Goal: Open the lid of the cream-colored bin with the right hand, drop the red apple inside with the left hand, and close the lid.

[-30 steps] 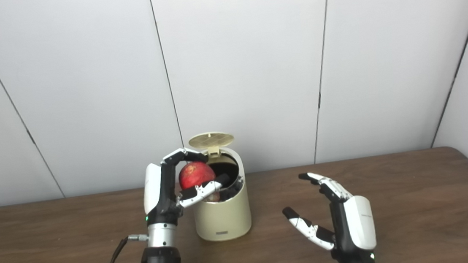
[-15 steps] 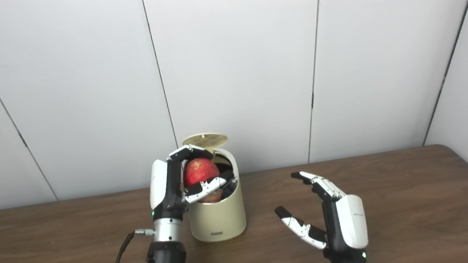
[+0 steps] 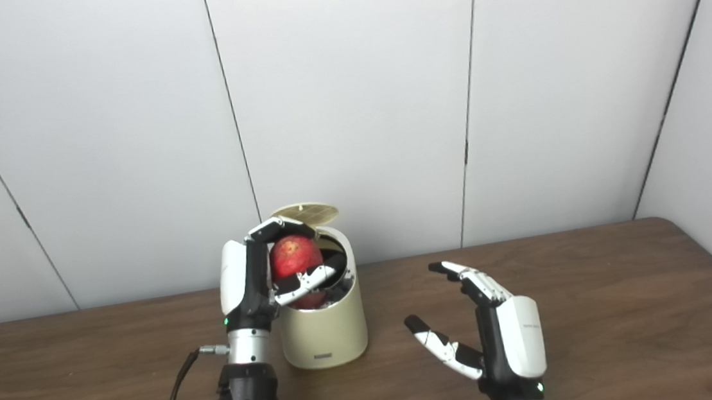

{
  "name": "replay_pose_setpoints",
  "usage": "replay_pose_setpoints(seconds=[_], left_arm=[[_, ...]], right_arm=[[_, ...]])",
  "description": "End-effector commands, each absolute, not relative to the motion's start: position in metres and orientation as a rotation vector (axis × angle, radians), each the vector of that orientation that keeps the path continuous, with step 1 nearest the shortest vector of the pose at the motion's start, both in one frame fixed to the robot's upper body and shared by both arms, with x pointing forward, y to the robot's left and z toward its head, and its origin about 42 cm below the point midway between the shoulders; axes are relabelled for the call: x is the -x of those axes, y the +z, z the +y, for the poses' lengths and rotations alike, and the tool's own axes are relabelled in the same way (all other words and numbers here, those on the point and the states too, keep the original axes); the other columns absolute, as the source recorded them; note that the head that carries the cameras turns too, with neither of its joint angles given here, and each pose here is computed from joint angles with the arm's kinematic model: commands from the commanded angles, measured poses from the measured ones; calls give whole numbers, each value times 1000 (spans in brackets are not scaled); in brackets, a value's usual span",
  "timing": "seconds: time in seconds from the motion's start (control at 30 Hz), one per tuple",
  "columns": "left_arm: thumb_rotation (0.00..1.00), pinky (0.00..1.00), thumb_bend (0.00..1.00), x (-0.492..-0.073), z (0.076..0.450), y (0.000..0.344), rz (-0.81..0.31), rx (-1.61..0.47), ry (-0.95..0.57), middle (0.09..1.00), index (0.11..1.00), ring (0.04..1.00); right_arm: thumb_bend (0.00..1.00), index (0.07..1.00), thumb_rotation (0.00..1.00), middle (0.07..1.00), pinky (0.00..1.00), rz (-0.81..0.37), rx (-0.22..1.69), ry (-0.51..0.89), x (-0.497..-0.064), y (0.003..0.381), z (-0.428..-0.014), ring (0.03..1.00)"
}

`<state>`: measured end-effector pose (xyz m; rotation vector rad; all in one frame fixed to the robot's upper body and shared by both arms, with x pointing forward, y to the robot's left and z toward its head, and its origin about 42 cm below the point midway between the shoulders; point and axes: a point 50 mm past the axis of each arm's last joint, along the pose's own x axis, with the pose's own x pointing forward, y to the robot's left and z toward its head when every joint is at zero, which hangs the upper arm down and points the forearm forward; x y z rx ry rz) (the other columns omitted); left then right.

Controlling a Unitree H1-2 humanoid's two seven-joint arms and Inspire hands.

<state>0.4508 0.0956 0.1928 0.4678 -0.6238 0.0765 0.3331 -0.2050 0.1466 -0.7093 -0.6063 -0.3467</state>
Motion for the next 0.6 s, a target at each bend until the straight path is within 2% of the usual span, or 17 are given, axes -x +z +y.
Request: replay_pose_setpoints(seconds=[0.0,0.03,0.07,0.1,0.17,0.3,0.57], left_arm=[[53,615,522,-456,90,203,-648,-491,41,583,484,660],[66,623,521,-456,90,202,-647,-491,33,607,488,675],[164,634,745,-455,90,202,-647,-492,26,627,531,691],[237,644,871,-455,90,202,-647,-493,22,640,559,704],[351,663,974,-454,91,201,-645,-490,7,660,594,730],[435,721,1000,-452,92,200,-636,-479,-16,667,615,754],[505,847,1000,-450,96,197,-612,-469,-60,729,654,815]], right_arm=[[462,698,666,707,572,-490,603,-304,-307,112,-163,675],[463,698,662,707,573,-491,602,-303,-307,112,-163,675],[460,698,660,708,572,-493,603,-302,-307,112,-163,676],[456,698,659,708,570,-494,604,-301,-307,112,-163,676],[456,699,664,710,572,-492,605,-298,-306,112,-163,677],[466,699,675,712,574,-485,601,-295,-306,113,-162,679],[474,700,708,715,573,-487,620,-290,-304,113,-161,682]])
